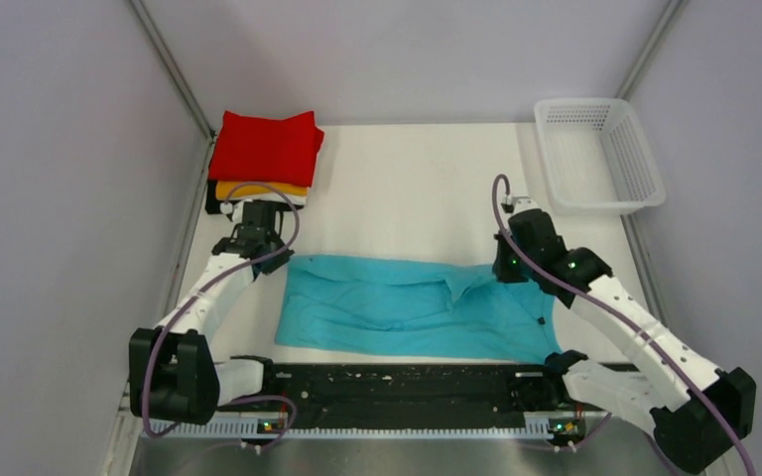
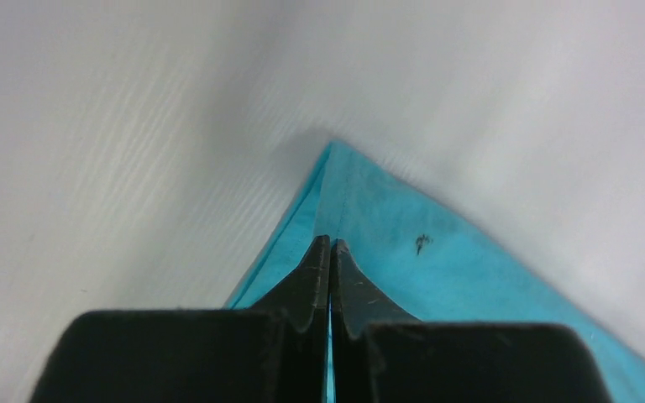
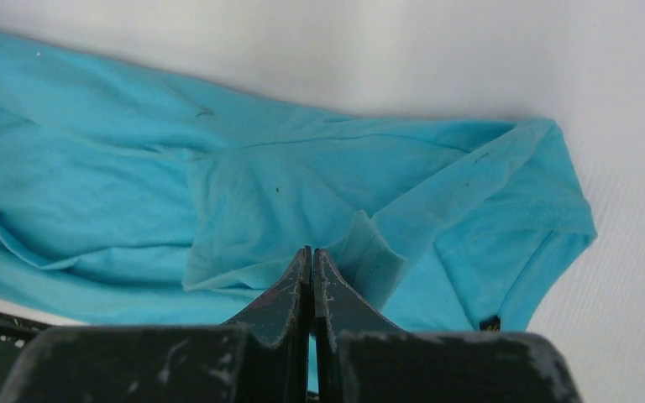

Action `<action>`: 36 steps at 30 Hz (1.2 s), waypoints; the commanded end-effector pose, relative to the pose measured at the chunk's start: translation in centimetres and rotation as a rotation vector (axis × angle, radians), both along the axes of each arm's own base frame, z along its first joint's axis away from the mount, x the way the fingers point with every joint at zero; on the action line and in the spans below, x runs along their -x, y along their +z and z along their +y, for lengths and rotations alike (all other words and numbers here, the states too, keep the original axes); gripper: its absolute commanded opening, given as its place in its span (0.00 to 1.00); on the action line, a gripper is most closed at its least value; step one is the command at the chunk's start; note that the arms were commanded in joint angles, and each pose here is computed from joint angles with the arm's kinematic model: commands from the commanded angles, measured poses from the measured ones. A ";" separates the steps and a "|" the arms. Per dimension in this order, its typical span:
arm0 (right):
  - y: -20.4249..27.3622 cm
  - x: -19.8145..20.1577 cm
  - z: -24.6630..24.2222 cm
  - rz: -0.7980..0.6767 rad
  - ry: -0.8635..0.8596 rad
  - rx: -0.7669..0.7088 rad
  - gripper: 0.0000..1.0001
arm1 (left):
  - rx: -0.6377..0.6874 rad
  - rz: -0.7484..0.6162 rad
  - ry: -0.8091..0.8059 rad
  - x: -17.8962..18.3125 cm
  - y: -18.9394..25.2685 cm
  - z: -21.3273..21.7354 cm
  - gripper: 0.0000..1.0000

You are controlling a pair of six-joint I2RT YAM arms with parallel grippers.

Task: Fold and stack the t-shirts
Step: Fold the other side of the tshirt into a rectangle

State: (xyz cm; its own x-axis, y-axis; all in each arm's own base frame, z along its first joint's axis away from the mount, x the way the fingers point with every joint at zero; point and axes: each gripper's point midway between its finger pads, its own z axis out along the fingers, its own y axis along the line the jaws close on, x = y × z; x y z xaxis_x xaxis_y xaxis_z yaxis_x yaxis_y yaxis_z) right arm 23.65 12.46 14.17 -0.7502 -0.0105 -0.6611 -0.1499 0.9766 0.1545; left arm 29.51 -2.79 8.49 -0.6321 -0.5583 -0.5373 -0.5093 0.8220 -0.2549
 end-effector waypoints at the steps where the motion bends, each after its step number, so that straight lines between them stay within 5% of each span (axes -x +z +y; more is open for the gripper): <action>1: -0.2 3.2 -0.7 0.062 0.009 -0.002 0.00 | -0.068 -0.029 0.083 0.4 1.1 1.9 0.00; 10: -3.7 6.4 -0.2 0.183 0.013 -0.043 0.00 | -0.105 0.020 0.126 1.0 -0.2 2.9 0.00; 12: -4.5 7.3 0.1 0.219 0.022 -0.052 0.09 | -0.116 0.045 0.141 1.3 -0.7 3.1 0.00; 13: -4.7 7.7 0.5 0.235 0.031 -0.060 0.21 | -0.121 0.054 0.150 1.4 -0.9 3.3 0.01; 20: -3.6 9.7 0.7 0.257 0.024 -0.087 0.74 | -0.162 0.044 0.204 2.0 1.3 4.4 0.73; 22: -2.8 9.1 -0.1 0.212 -0.017 -0.073 0.97 | -0.146 0.018 0.203 1.7 2.7 4.2 0.95; 31: -6.1 5.6 1.4 0.207 -0.195 -0.125 0.99 | 0.231 -0.066 -0.209 -0.4 2.6 -6.8 0.99; 36: -10.1 4.4 1.6 0.287 -0.302 -0.233 0.99 | 0.247 0.059 -0.325 1.4 -1.7 -10.7 0.99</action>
State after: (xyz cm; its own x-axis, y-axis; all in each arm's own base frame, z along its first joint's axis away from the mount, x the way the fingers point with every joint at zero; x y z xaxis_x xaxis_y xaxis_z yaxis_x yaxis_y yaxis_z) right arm 17.21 13.54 5.90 -0.8869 0.1994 -0.4168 0.0927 0.9605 0.2624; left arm 29.11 -9.80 9.26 -0.7389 -0.5128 -0.4371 -0.3473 0.8458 -0.4050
